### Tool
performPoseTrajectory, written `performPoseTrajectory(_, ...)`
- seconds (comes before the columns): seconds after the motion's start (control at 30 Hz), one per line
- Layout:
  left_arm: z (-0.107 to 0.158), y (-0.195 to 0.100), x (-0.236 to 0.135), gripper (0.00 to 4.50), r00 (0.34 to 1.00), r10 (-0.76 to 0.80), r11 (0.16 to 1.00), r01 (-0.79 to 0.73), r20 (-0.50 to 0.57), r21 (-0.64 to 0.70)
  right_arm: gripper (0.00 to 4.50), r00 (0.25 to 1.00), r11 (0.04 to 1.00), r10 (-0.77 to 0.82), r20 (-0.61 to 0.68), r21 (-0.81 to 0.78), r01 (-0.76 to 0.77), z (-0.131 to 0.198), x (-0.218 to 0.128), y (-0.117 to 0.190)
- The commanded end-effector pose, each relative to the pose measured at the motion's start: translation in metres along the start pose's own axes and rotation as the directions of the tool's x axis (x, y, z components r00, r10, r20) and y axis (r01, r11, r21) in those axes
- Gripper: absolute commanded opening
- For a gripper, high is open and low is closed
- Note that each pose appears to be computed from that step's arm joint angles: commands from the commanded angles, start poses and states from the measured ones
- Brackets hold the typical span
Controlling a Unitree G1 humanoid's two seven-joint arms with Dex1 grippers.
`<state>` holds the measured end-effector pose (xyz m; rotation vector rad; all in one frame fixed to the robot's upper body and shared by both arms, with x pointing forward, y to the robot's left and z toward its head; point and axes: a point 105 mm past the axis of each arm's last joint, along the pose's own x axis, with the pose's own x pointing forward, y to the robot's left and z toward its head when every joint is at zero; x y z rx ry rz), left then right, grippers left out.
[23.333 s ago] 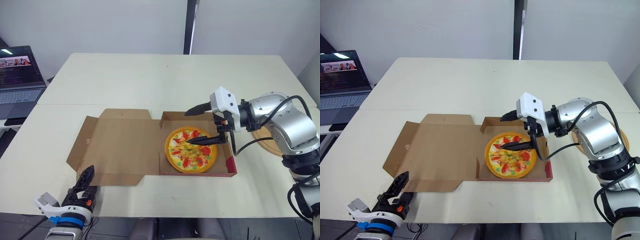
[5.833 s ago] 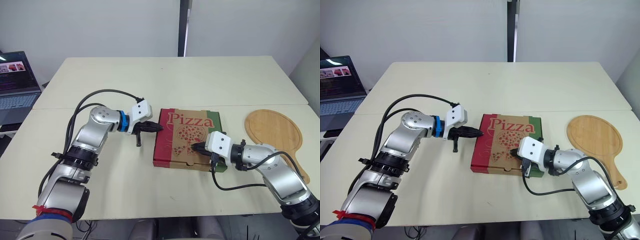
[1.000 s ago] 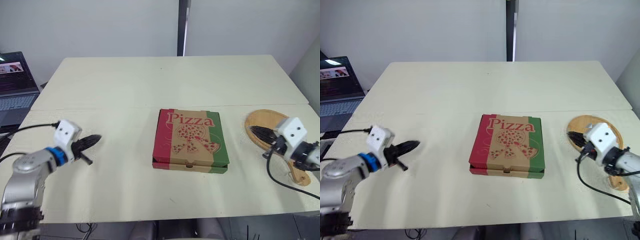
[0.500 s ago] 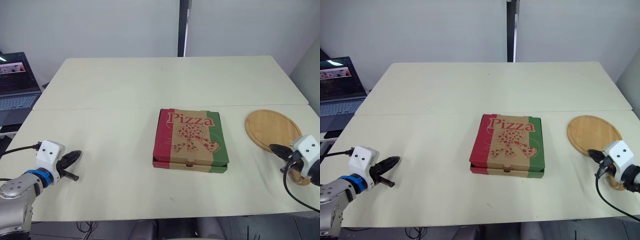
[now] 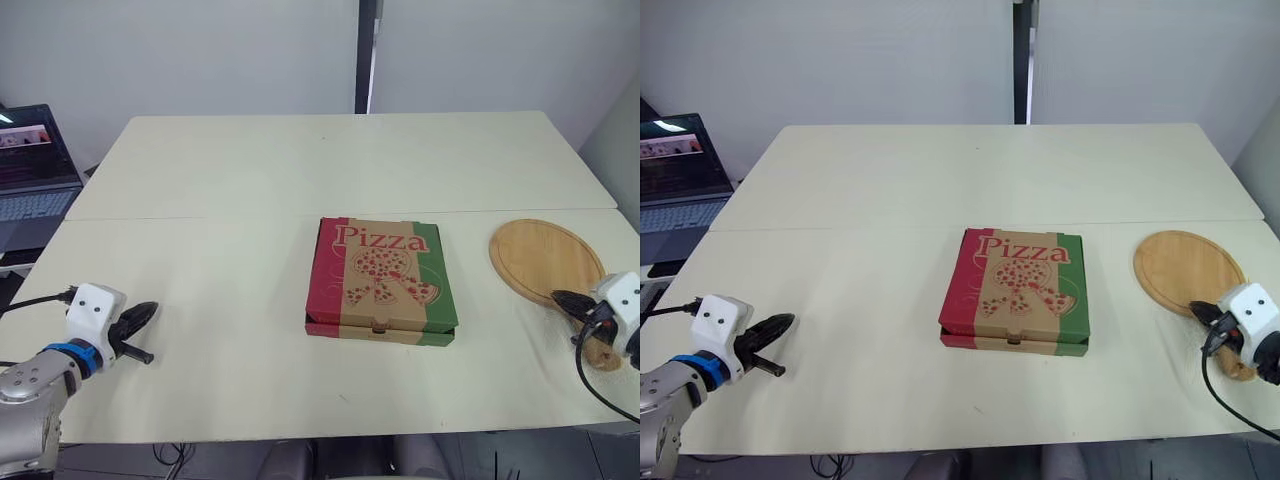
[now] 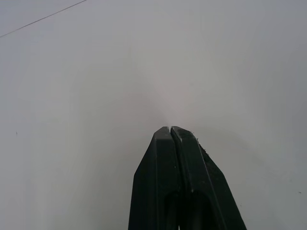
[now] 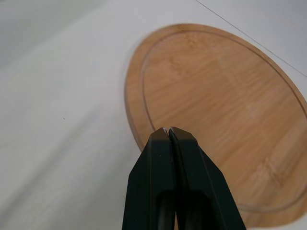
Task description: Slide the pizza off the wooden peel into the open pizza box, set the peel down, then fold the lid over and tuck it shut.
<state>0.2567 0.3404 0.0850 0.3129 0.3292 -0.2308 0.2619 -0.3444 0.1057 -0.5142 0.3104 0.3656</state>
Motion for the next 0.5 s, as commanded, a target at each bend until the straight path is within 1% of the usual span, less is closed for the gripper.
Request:
performPoseTrajectory(0.03,0.011,0.011,-0.009,0.00,0.998,0.051,0.998,-0.051,0.037,0.020,0.09,0.996,0.996,-0.092,-0.006,0.001,0.092,-0.002,-0.016,-0.022)
performPoseTrajectory(0.13,0.002,0.014,-0.016,0.00,0.997,0.074,0.997,-0.075,0.015,0.002,0.09,0.991,0.992,-0.125,-0.037,0.022,0.126,-0.013,-0.025,-0.028)
performPoseTrajectory(0.37,-0.008,0.015,-0.022,0.00,0.995,0.094,0.995,-0.094,-0.013,-0.016,0.09,0.990,0.992,-0.125,-0.060,0.024,0.127,-0.019,-0.031,-0.028)
performPoseTrajectory(0.43,-0.009,0.015,-0.021,0.00,0.995,0.096,0.995,-0.096,-0.014,-0.024,0.09,0.990,0.992,-0.124,-0.063,0.023,0.125,-0.019,-0.030,-0.029)
performPoseTrajectory(0.5,-0.008,0.012,-0.021,0.00,0.997,0.075,0.996,-0.075,0.008,-0.055,0.09,0.990,0.992,-0.124,-0.065,0.022,0.125,-0.019,-0.030,-0.029)
